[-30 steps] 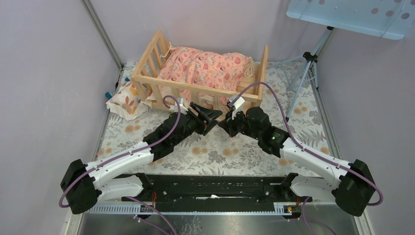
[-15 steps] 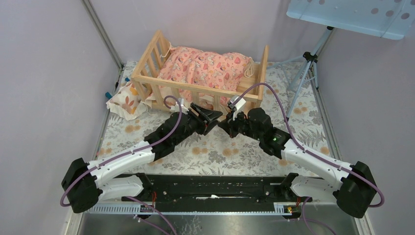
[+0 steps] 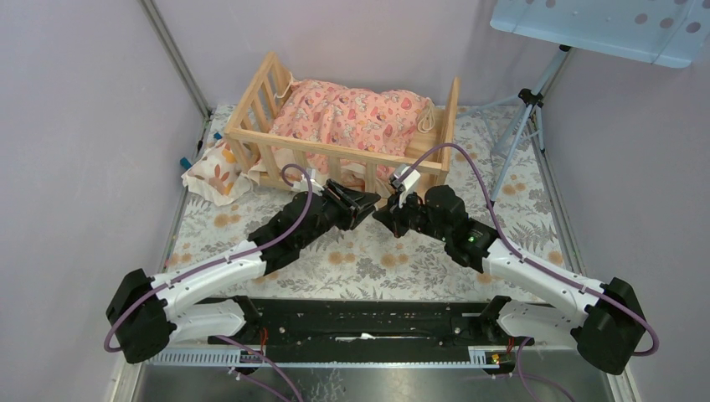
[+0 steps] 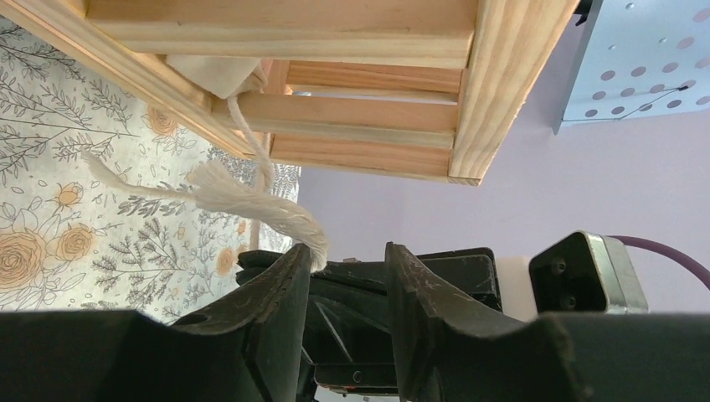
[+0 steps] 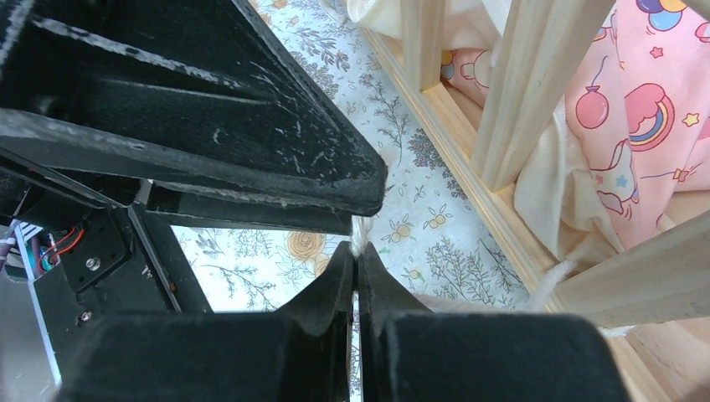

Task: Set up the pet bed
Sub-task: Tie the ropes to the bed frame.

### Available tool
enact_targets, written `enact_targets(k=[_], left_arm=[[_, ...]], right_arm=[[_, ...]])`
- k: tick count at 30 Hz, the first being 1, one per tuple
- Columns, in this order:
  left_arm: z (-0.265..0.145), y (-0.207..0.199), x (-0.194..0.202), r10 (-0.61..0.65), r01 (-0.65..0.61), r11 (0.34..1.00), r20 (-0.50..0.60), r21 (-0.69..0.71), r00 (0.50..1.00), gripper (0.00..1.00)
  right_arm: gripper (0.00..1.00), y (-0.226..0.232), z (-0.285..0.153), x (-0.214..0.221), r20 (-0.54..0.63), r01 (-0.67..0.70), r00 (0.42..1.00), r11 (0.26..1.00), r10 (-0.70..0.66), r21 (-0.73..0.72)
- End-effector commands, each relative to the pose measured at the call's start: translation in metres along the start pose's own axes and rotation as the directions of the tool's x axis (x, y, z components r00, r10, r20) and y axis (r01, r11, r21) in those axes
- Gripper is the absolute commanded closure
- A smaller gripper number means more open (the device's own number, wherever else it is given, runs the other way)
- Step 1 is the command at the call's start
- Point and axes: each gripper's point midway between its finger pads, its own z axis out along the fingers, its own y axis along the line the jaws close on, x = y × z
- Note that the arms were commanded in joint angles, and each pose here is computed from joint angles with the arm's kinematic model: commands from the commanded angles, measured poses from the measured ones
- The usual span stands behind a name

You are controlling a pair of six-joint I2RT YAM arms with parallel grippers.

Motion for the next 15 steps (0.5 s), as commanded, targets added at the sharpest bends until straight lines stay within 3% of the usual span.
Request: enact_targets(k=[1, 9, 15], left_arm=[[0.0025, -0.0122, 0.0015, -0.018, 0.018, 0.999, -0.007, 0.051, 1.000, 0.62], [0.0038, -0.0077, 0.0041, -0.015, 0.015, 0.999, -0.020, 0.039, 1.000, 0.59], [0.0053, -0.0072, 0.0053, -0.014, 0.015, 0.999, -0.027, 0.037, 1.000, 0.64]], right_arm=[[1.00, 0.0104, -0.0038, -0.0145, 0.050, 0.015, 0.999, 0.999, -0.012, -0.051], [1.00, 0.0113, -0.0047, -0.0174, 0.059, 0.018, 0.998, 0.998, -0.015, -0.054], [1.00, 0.0133, -0.0047, -0.0161, 0.058, 0.018, 0.998, 0.998, -0.014, -0.066]])
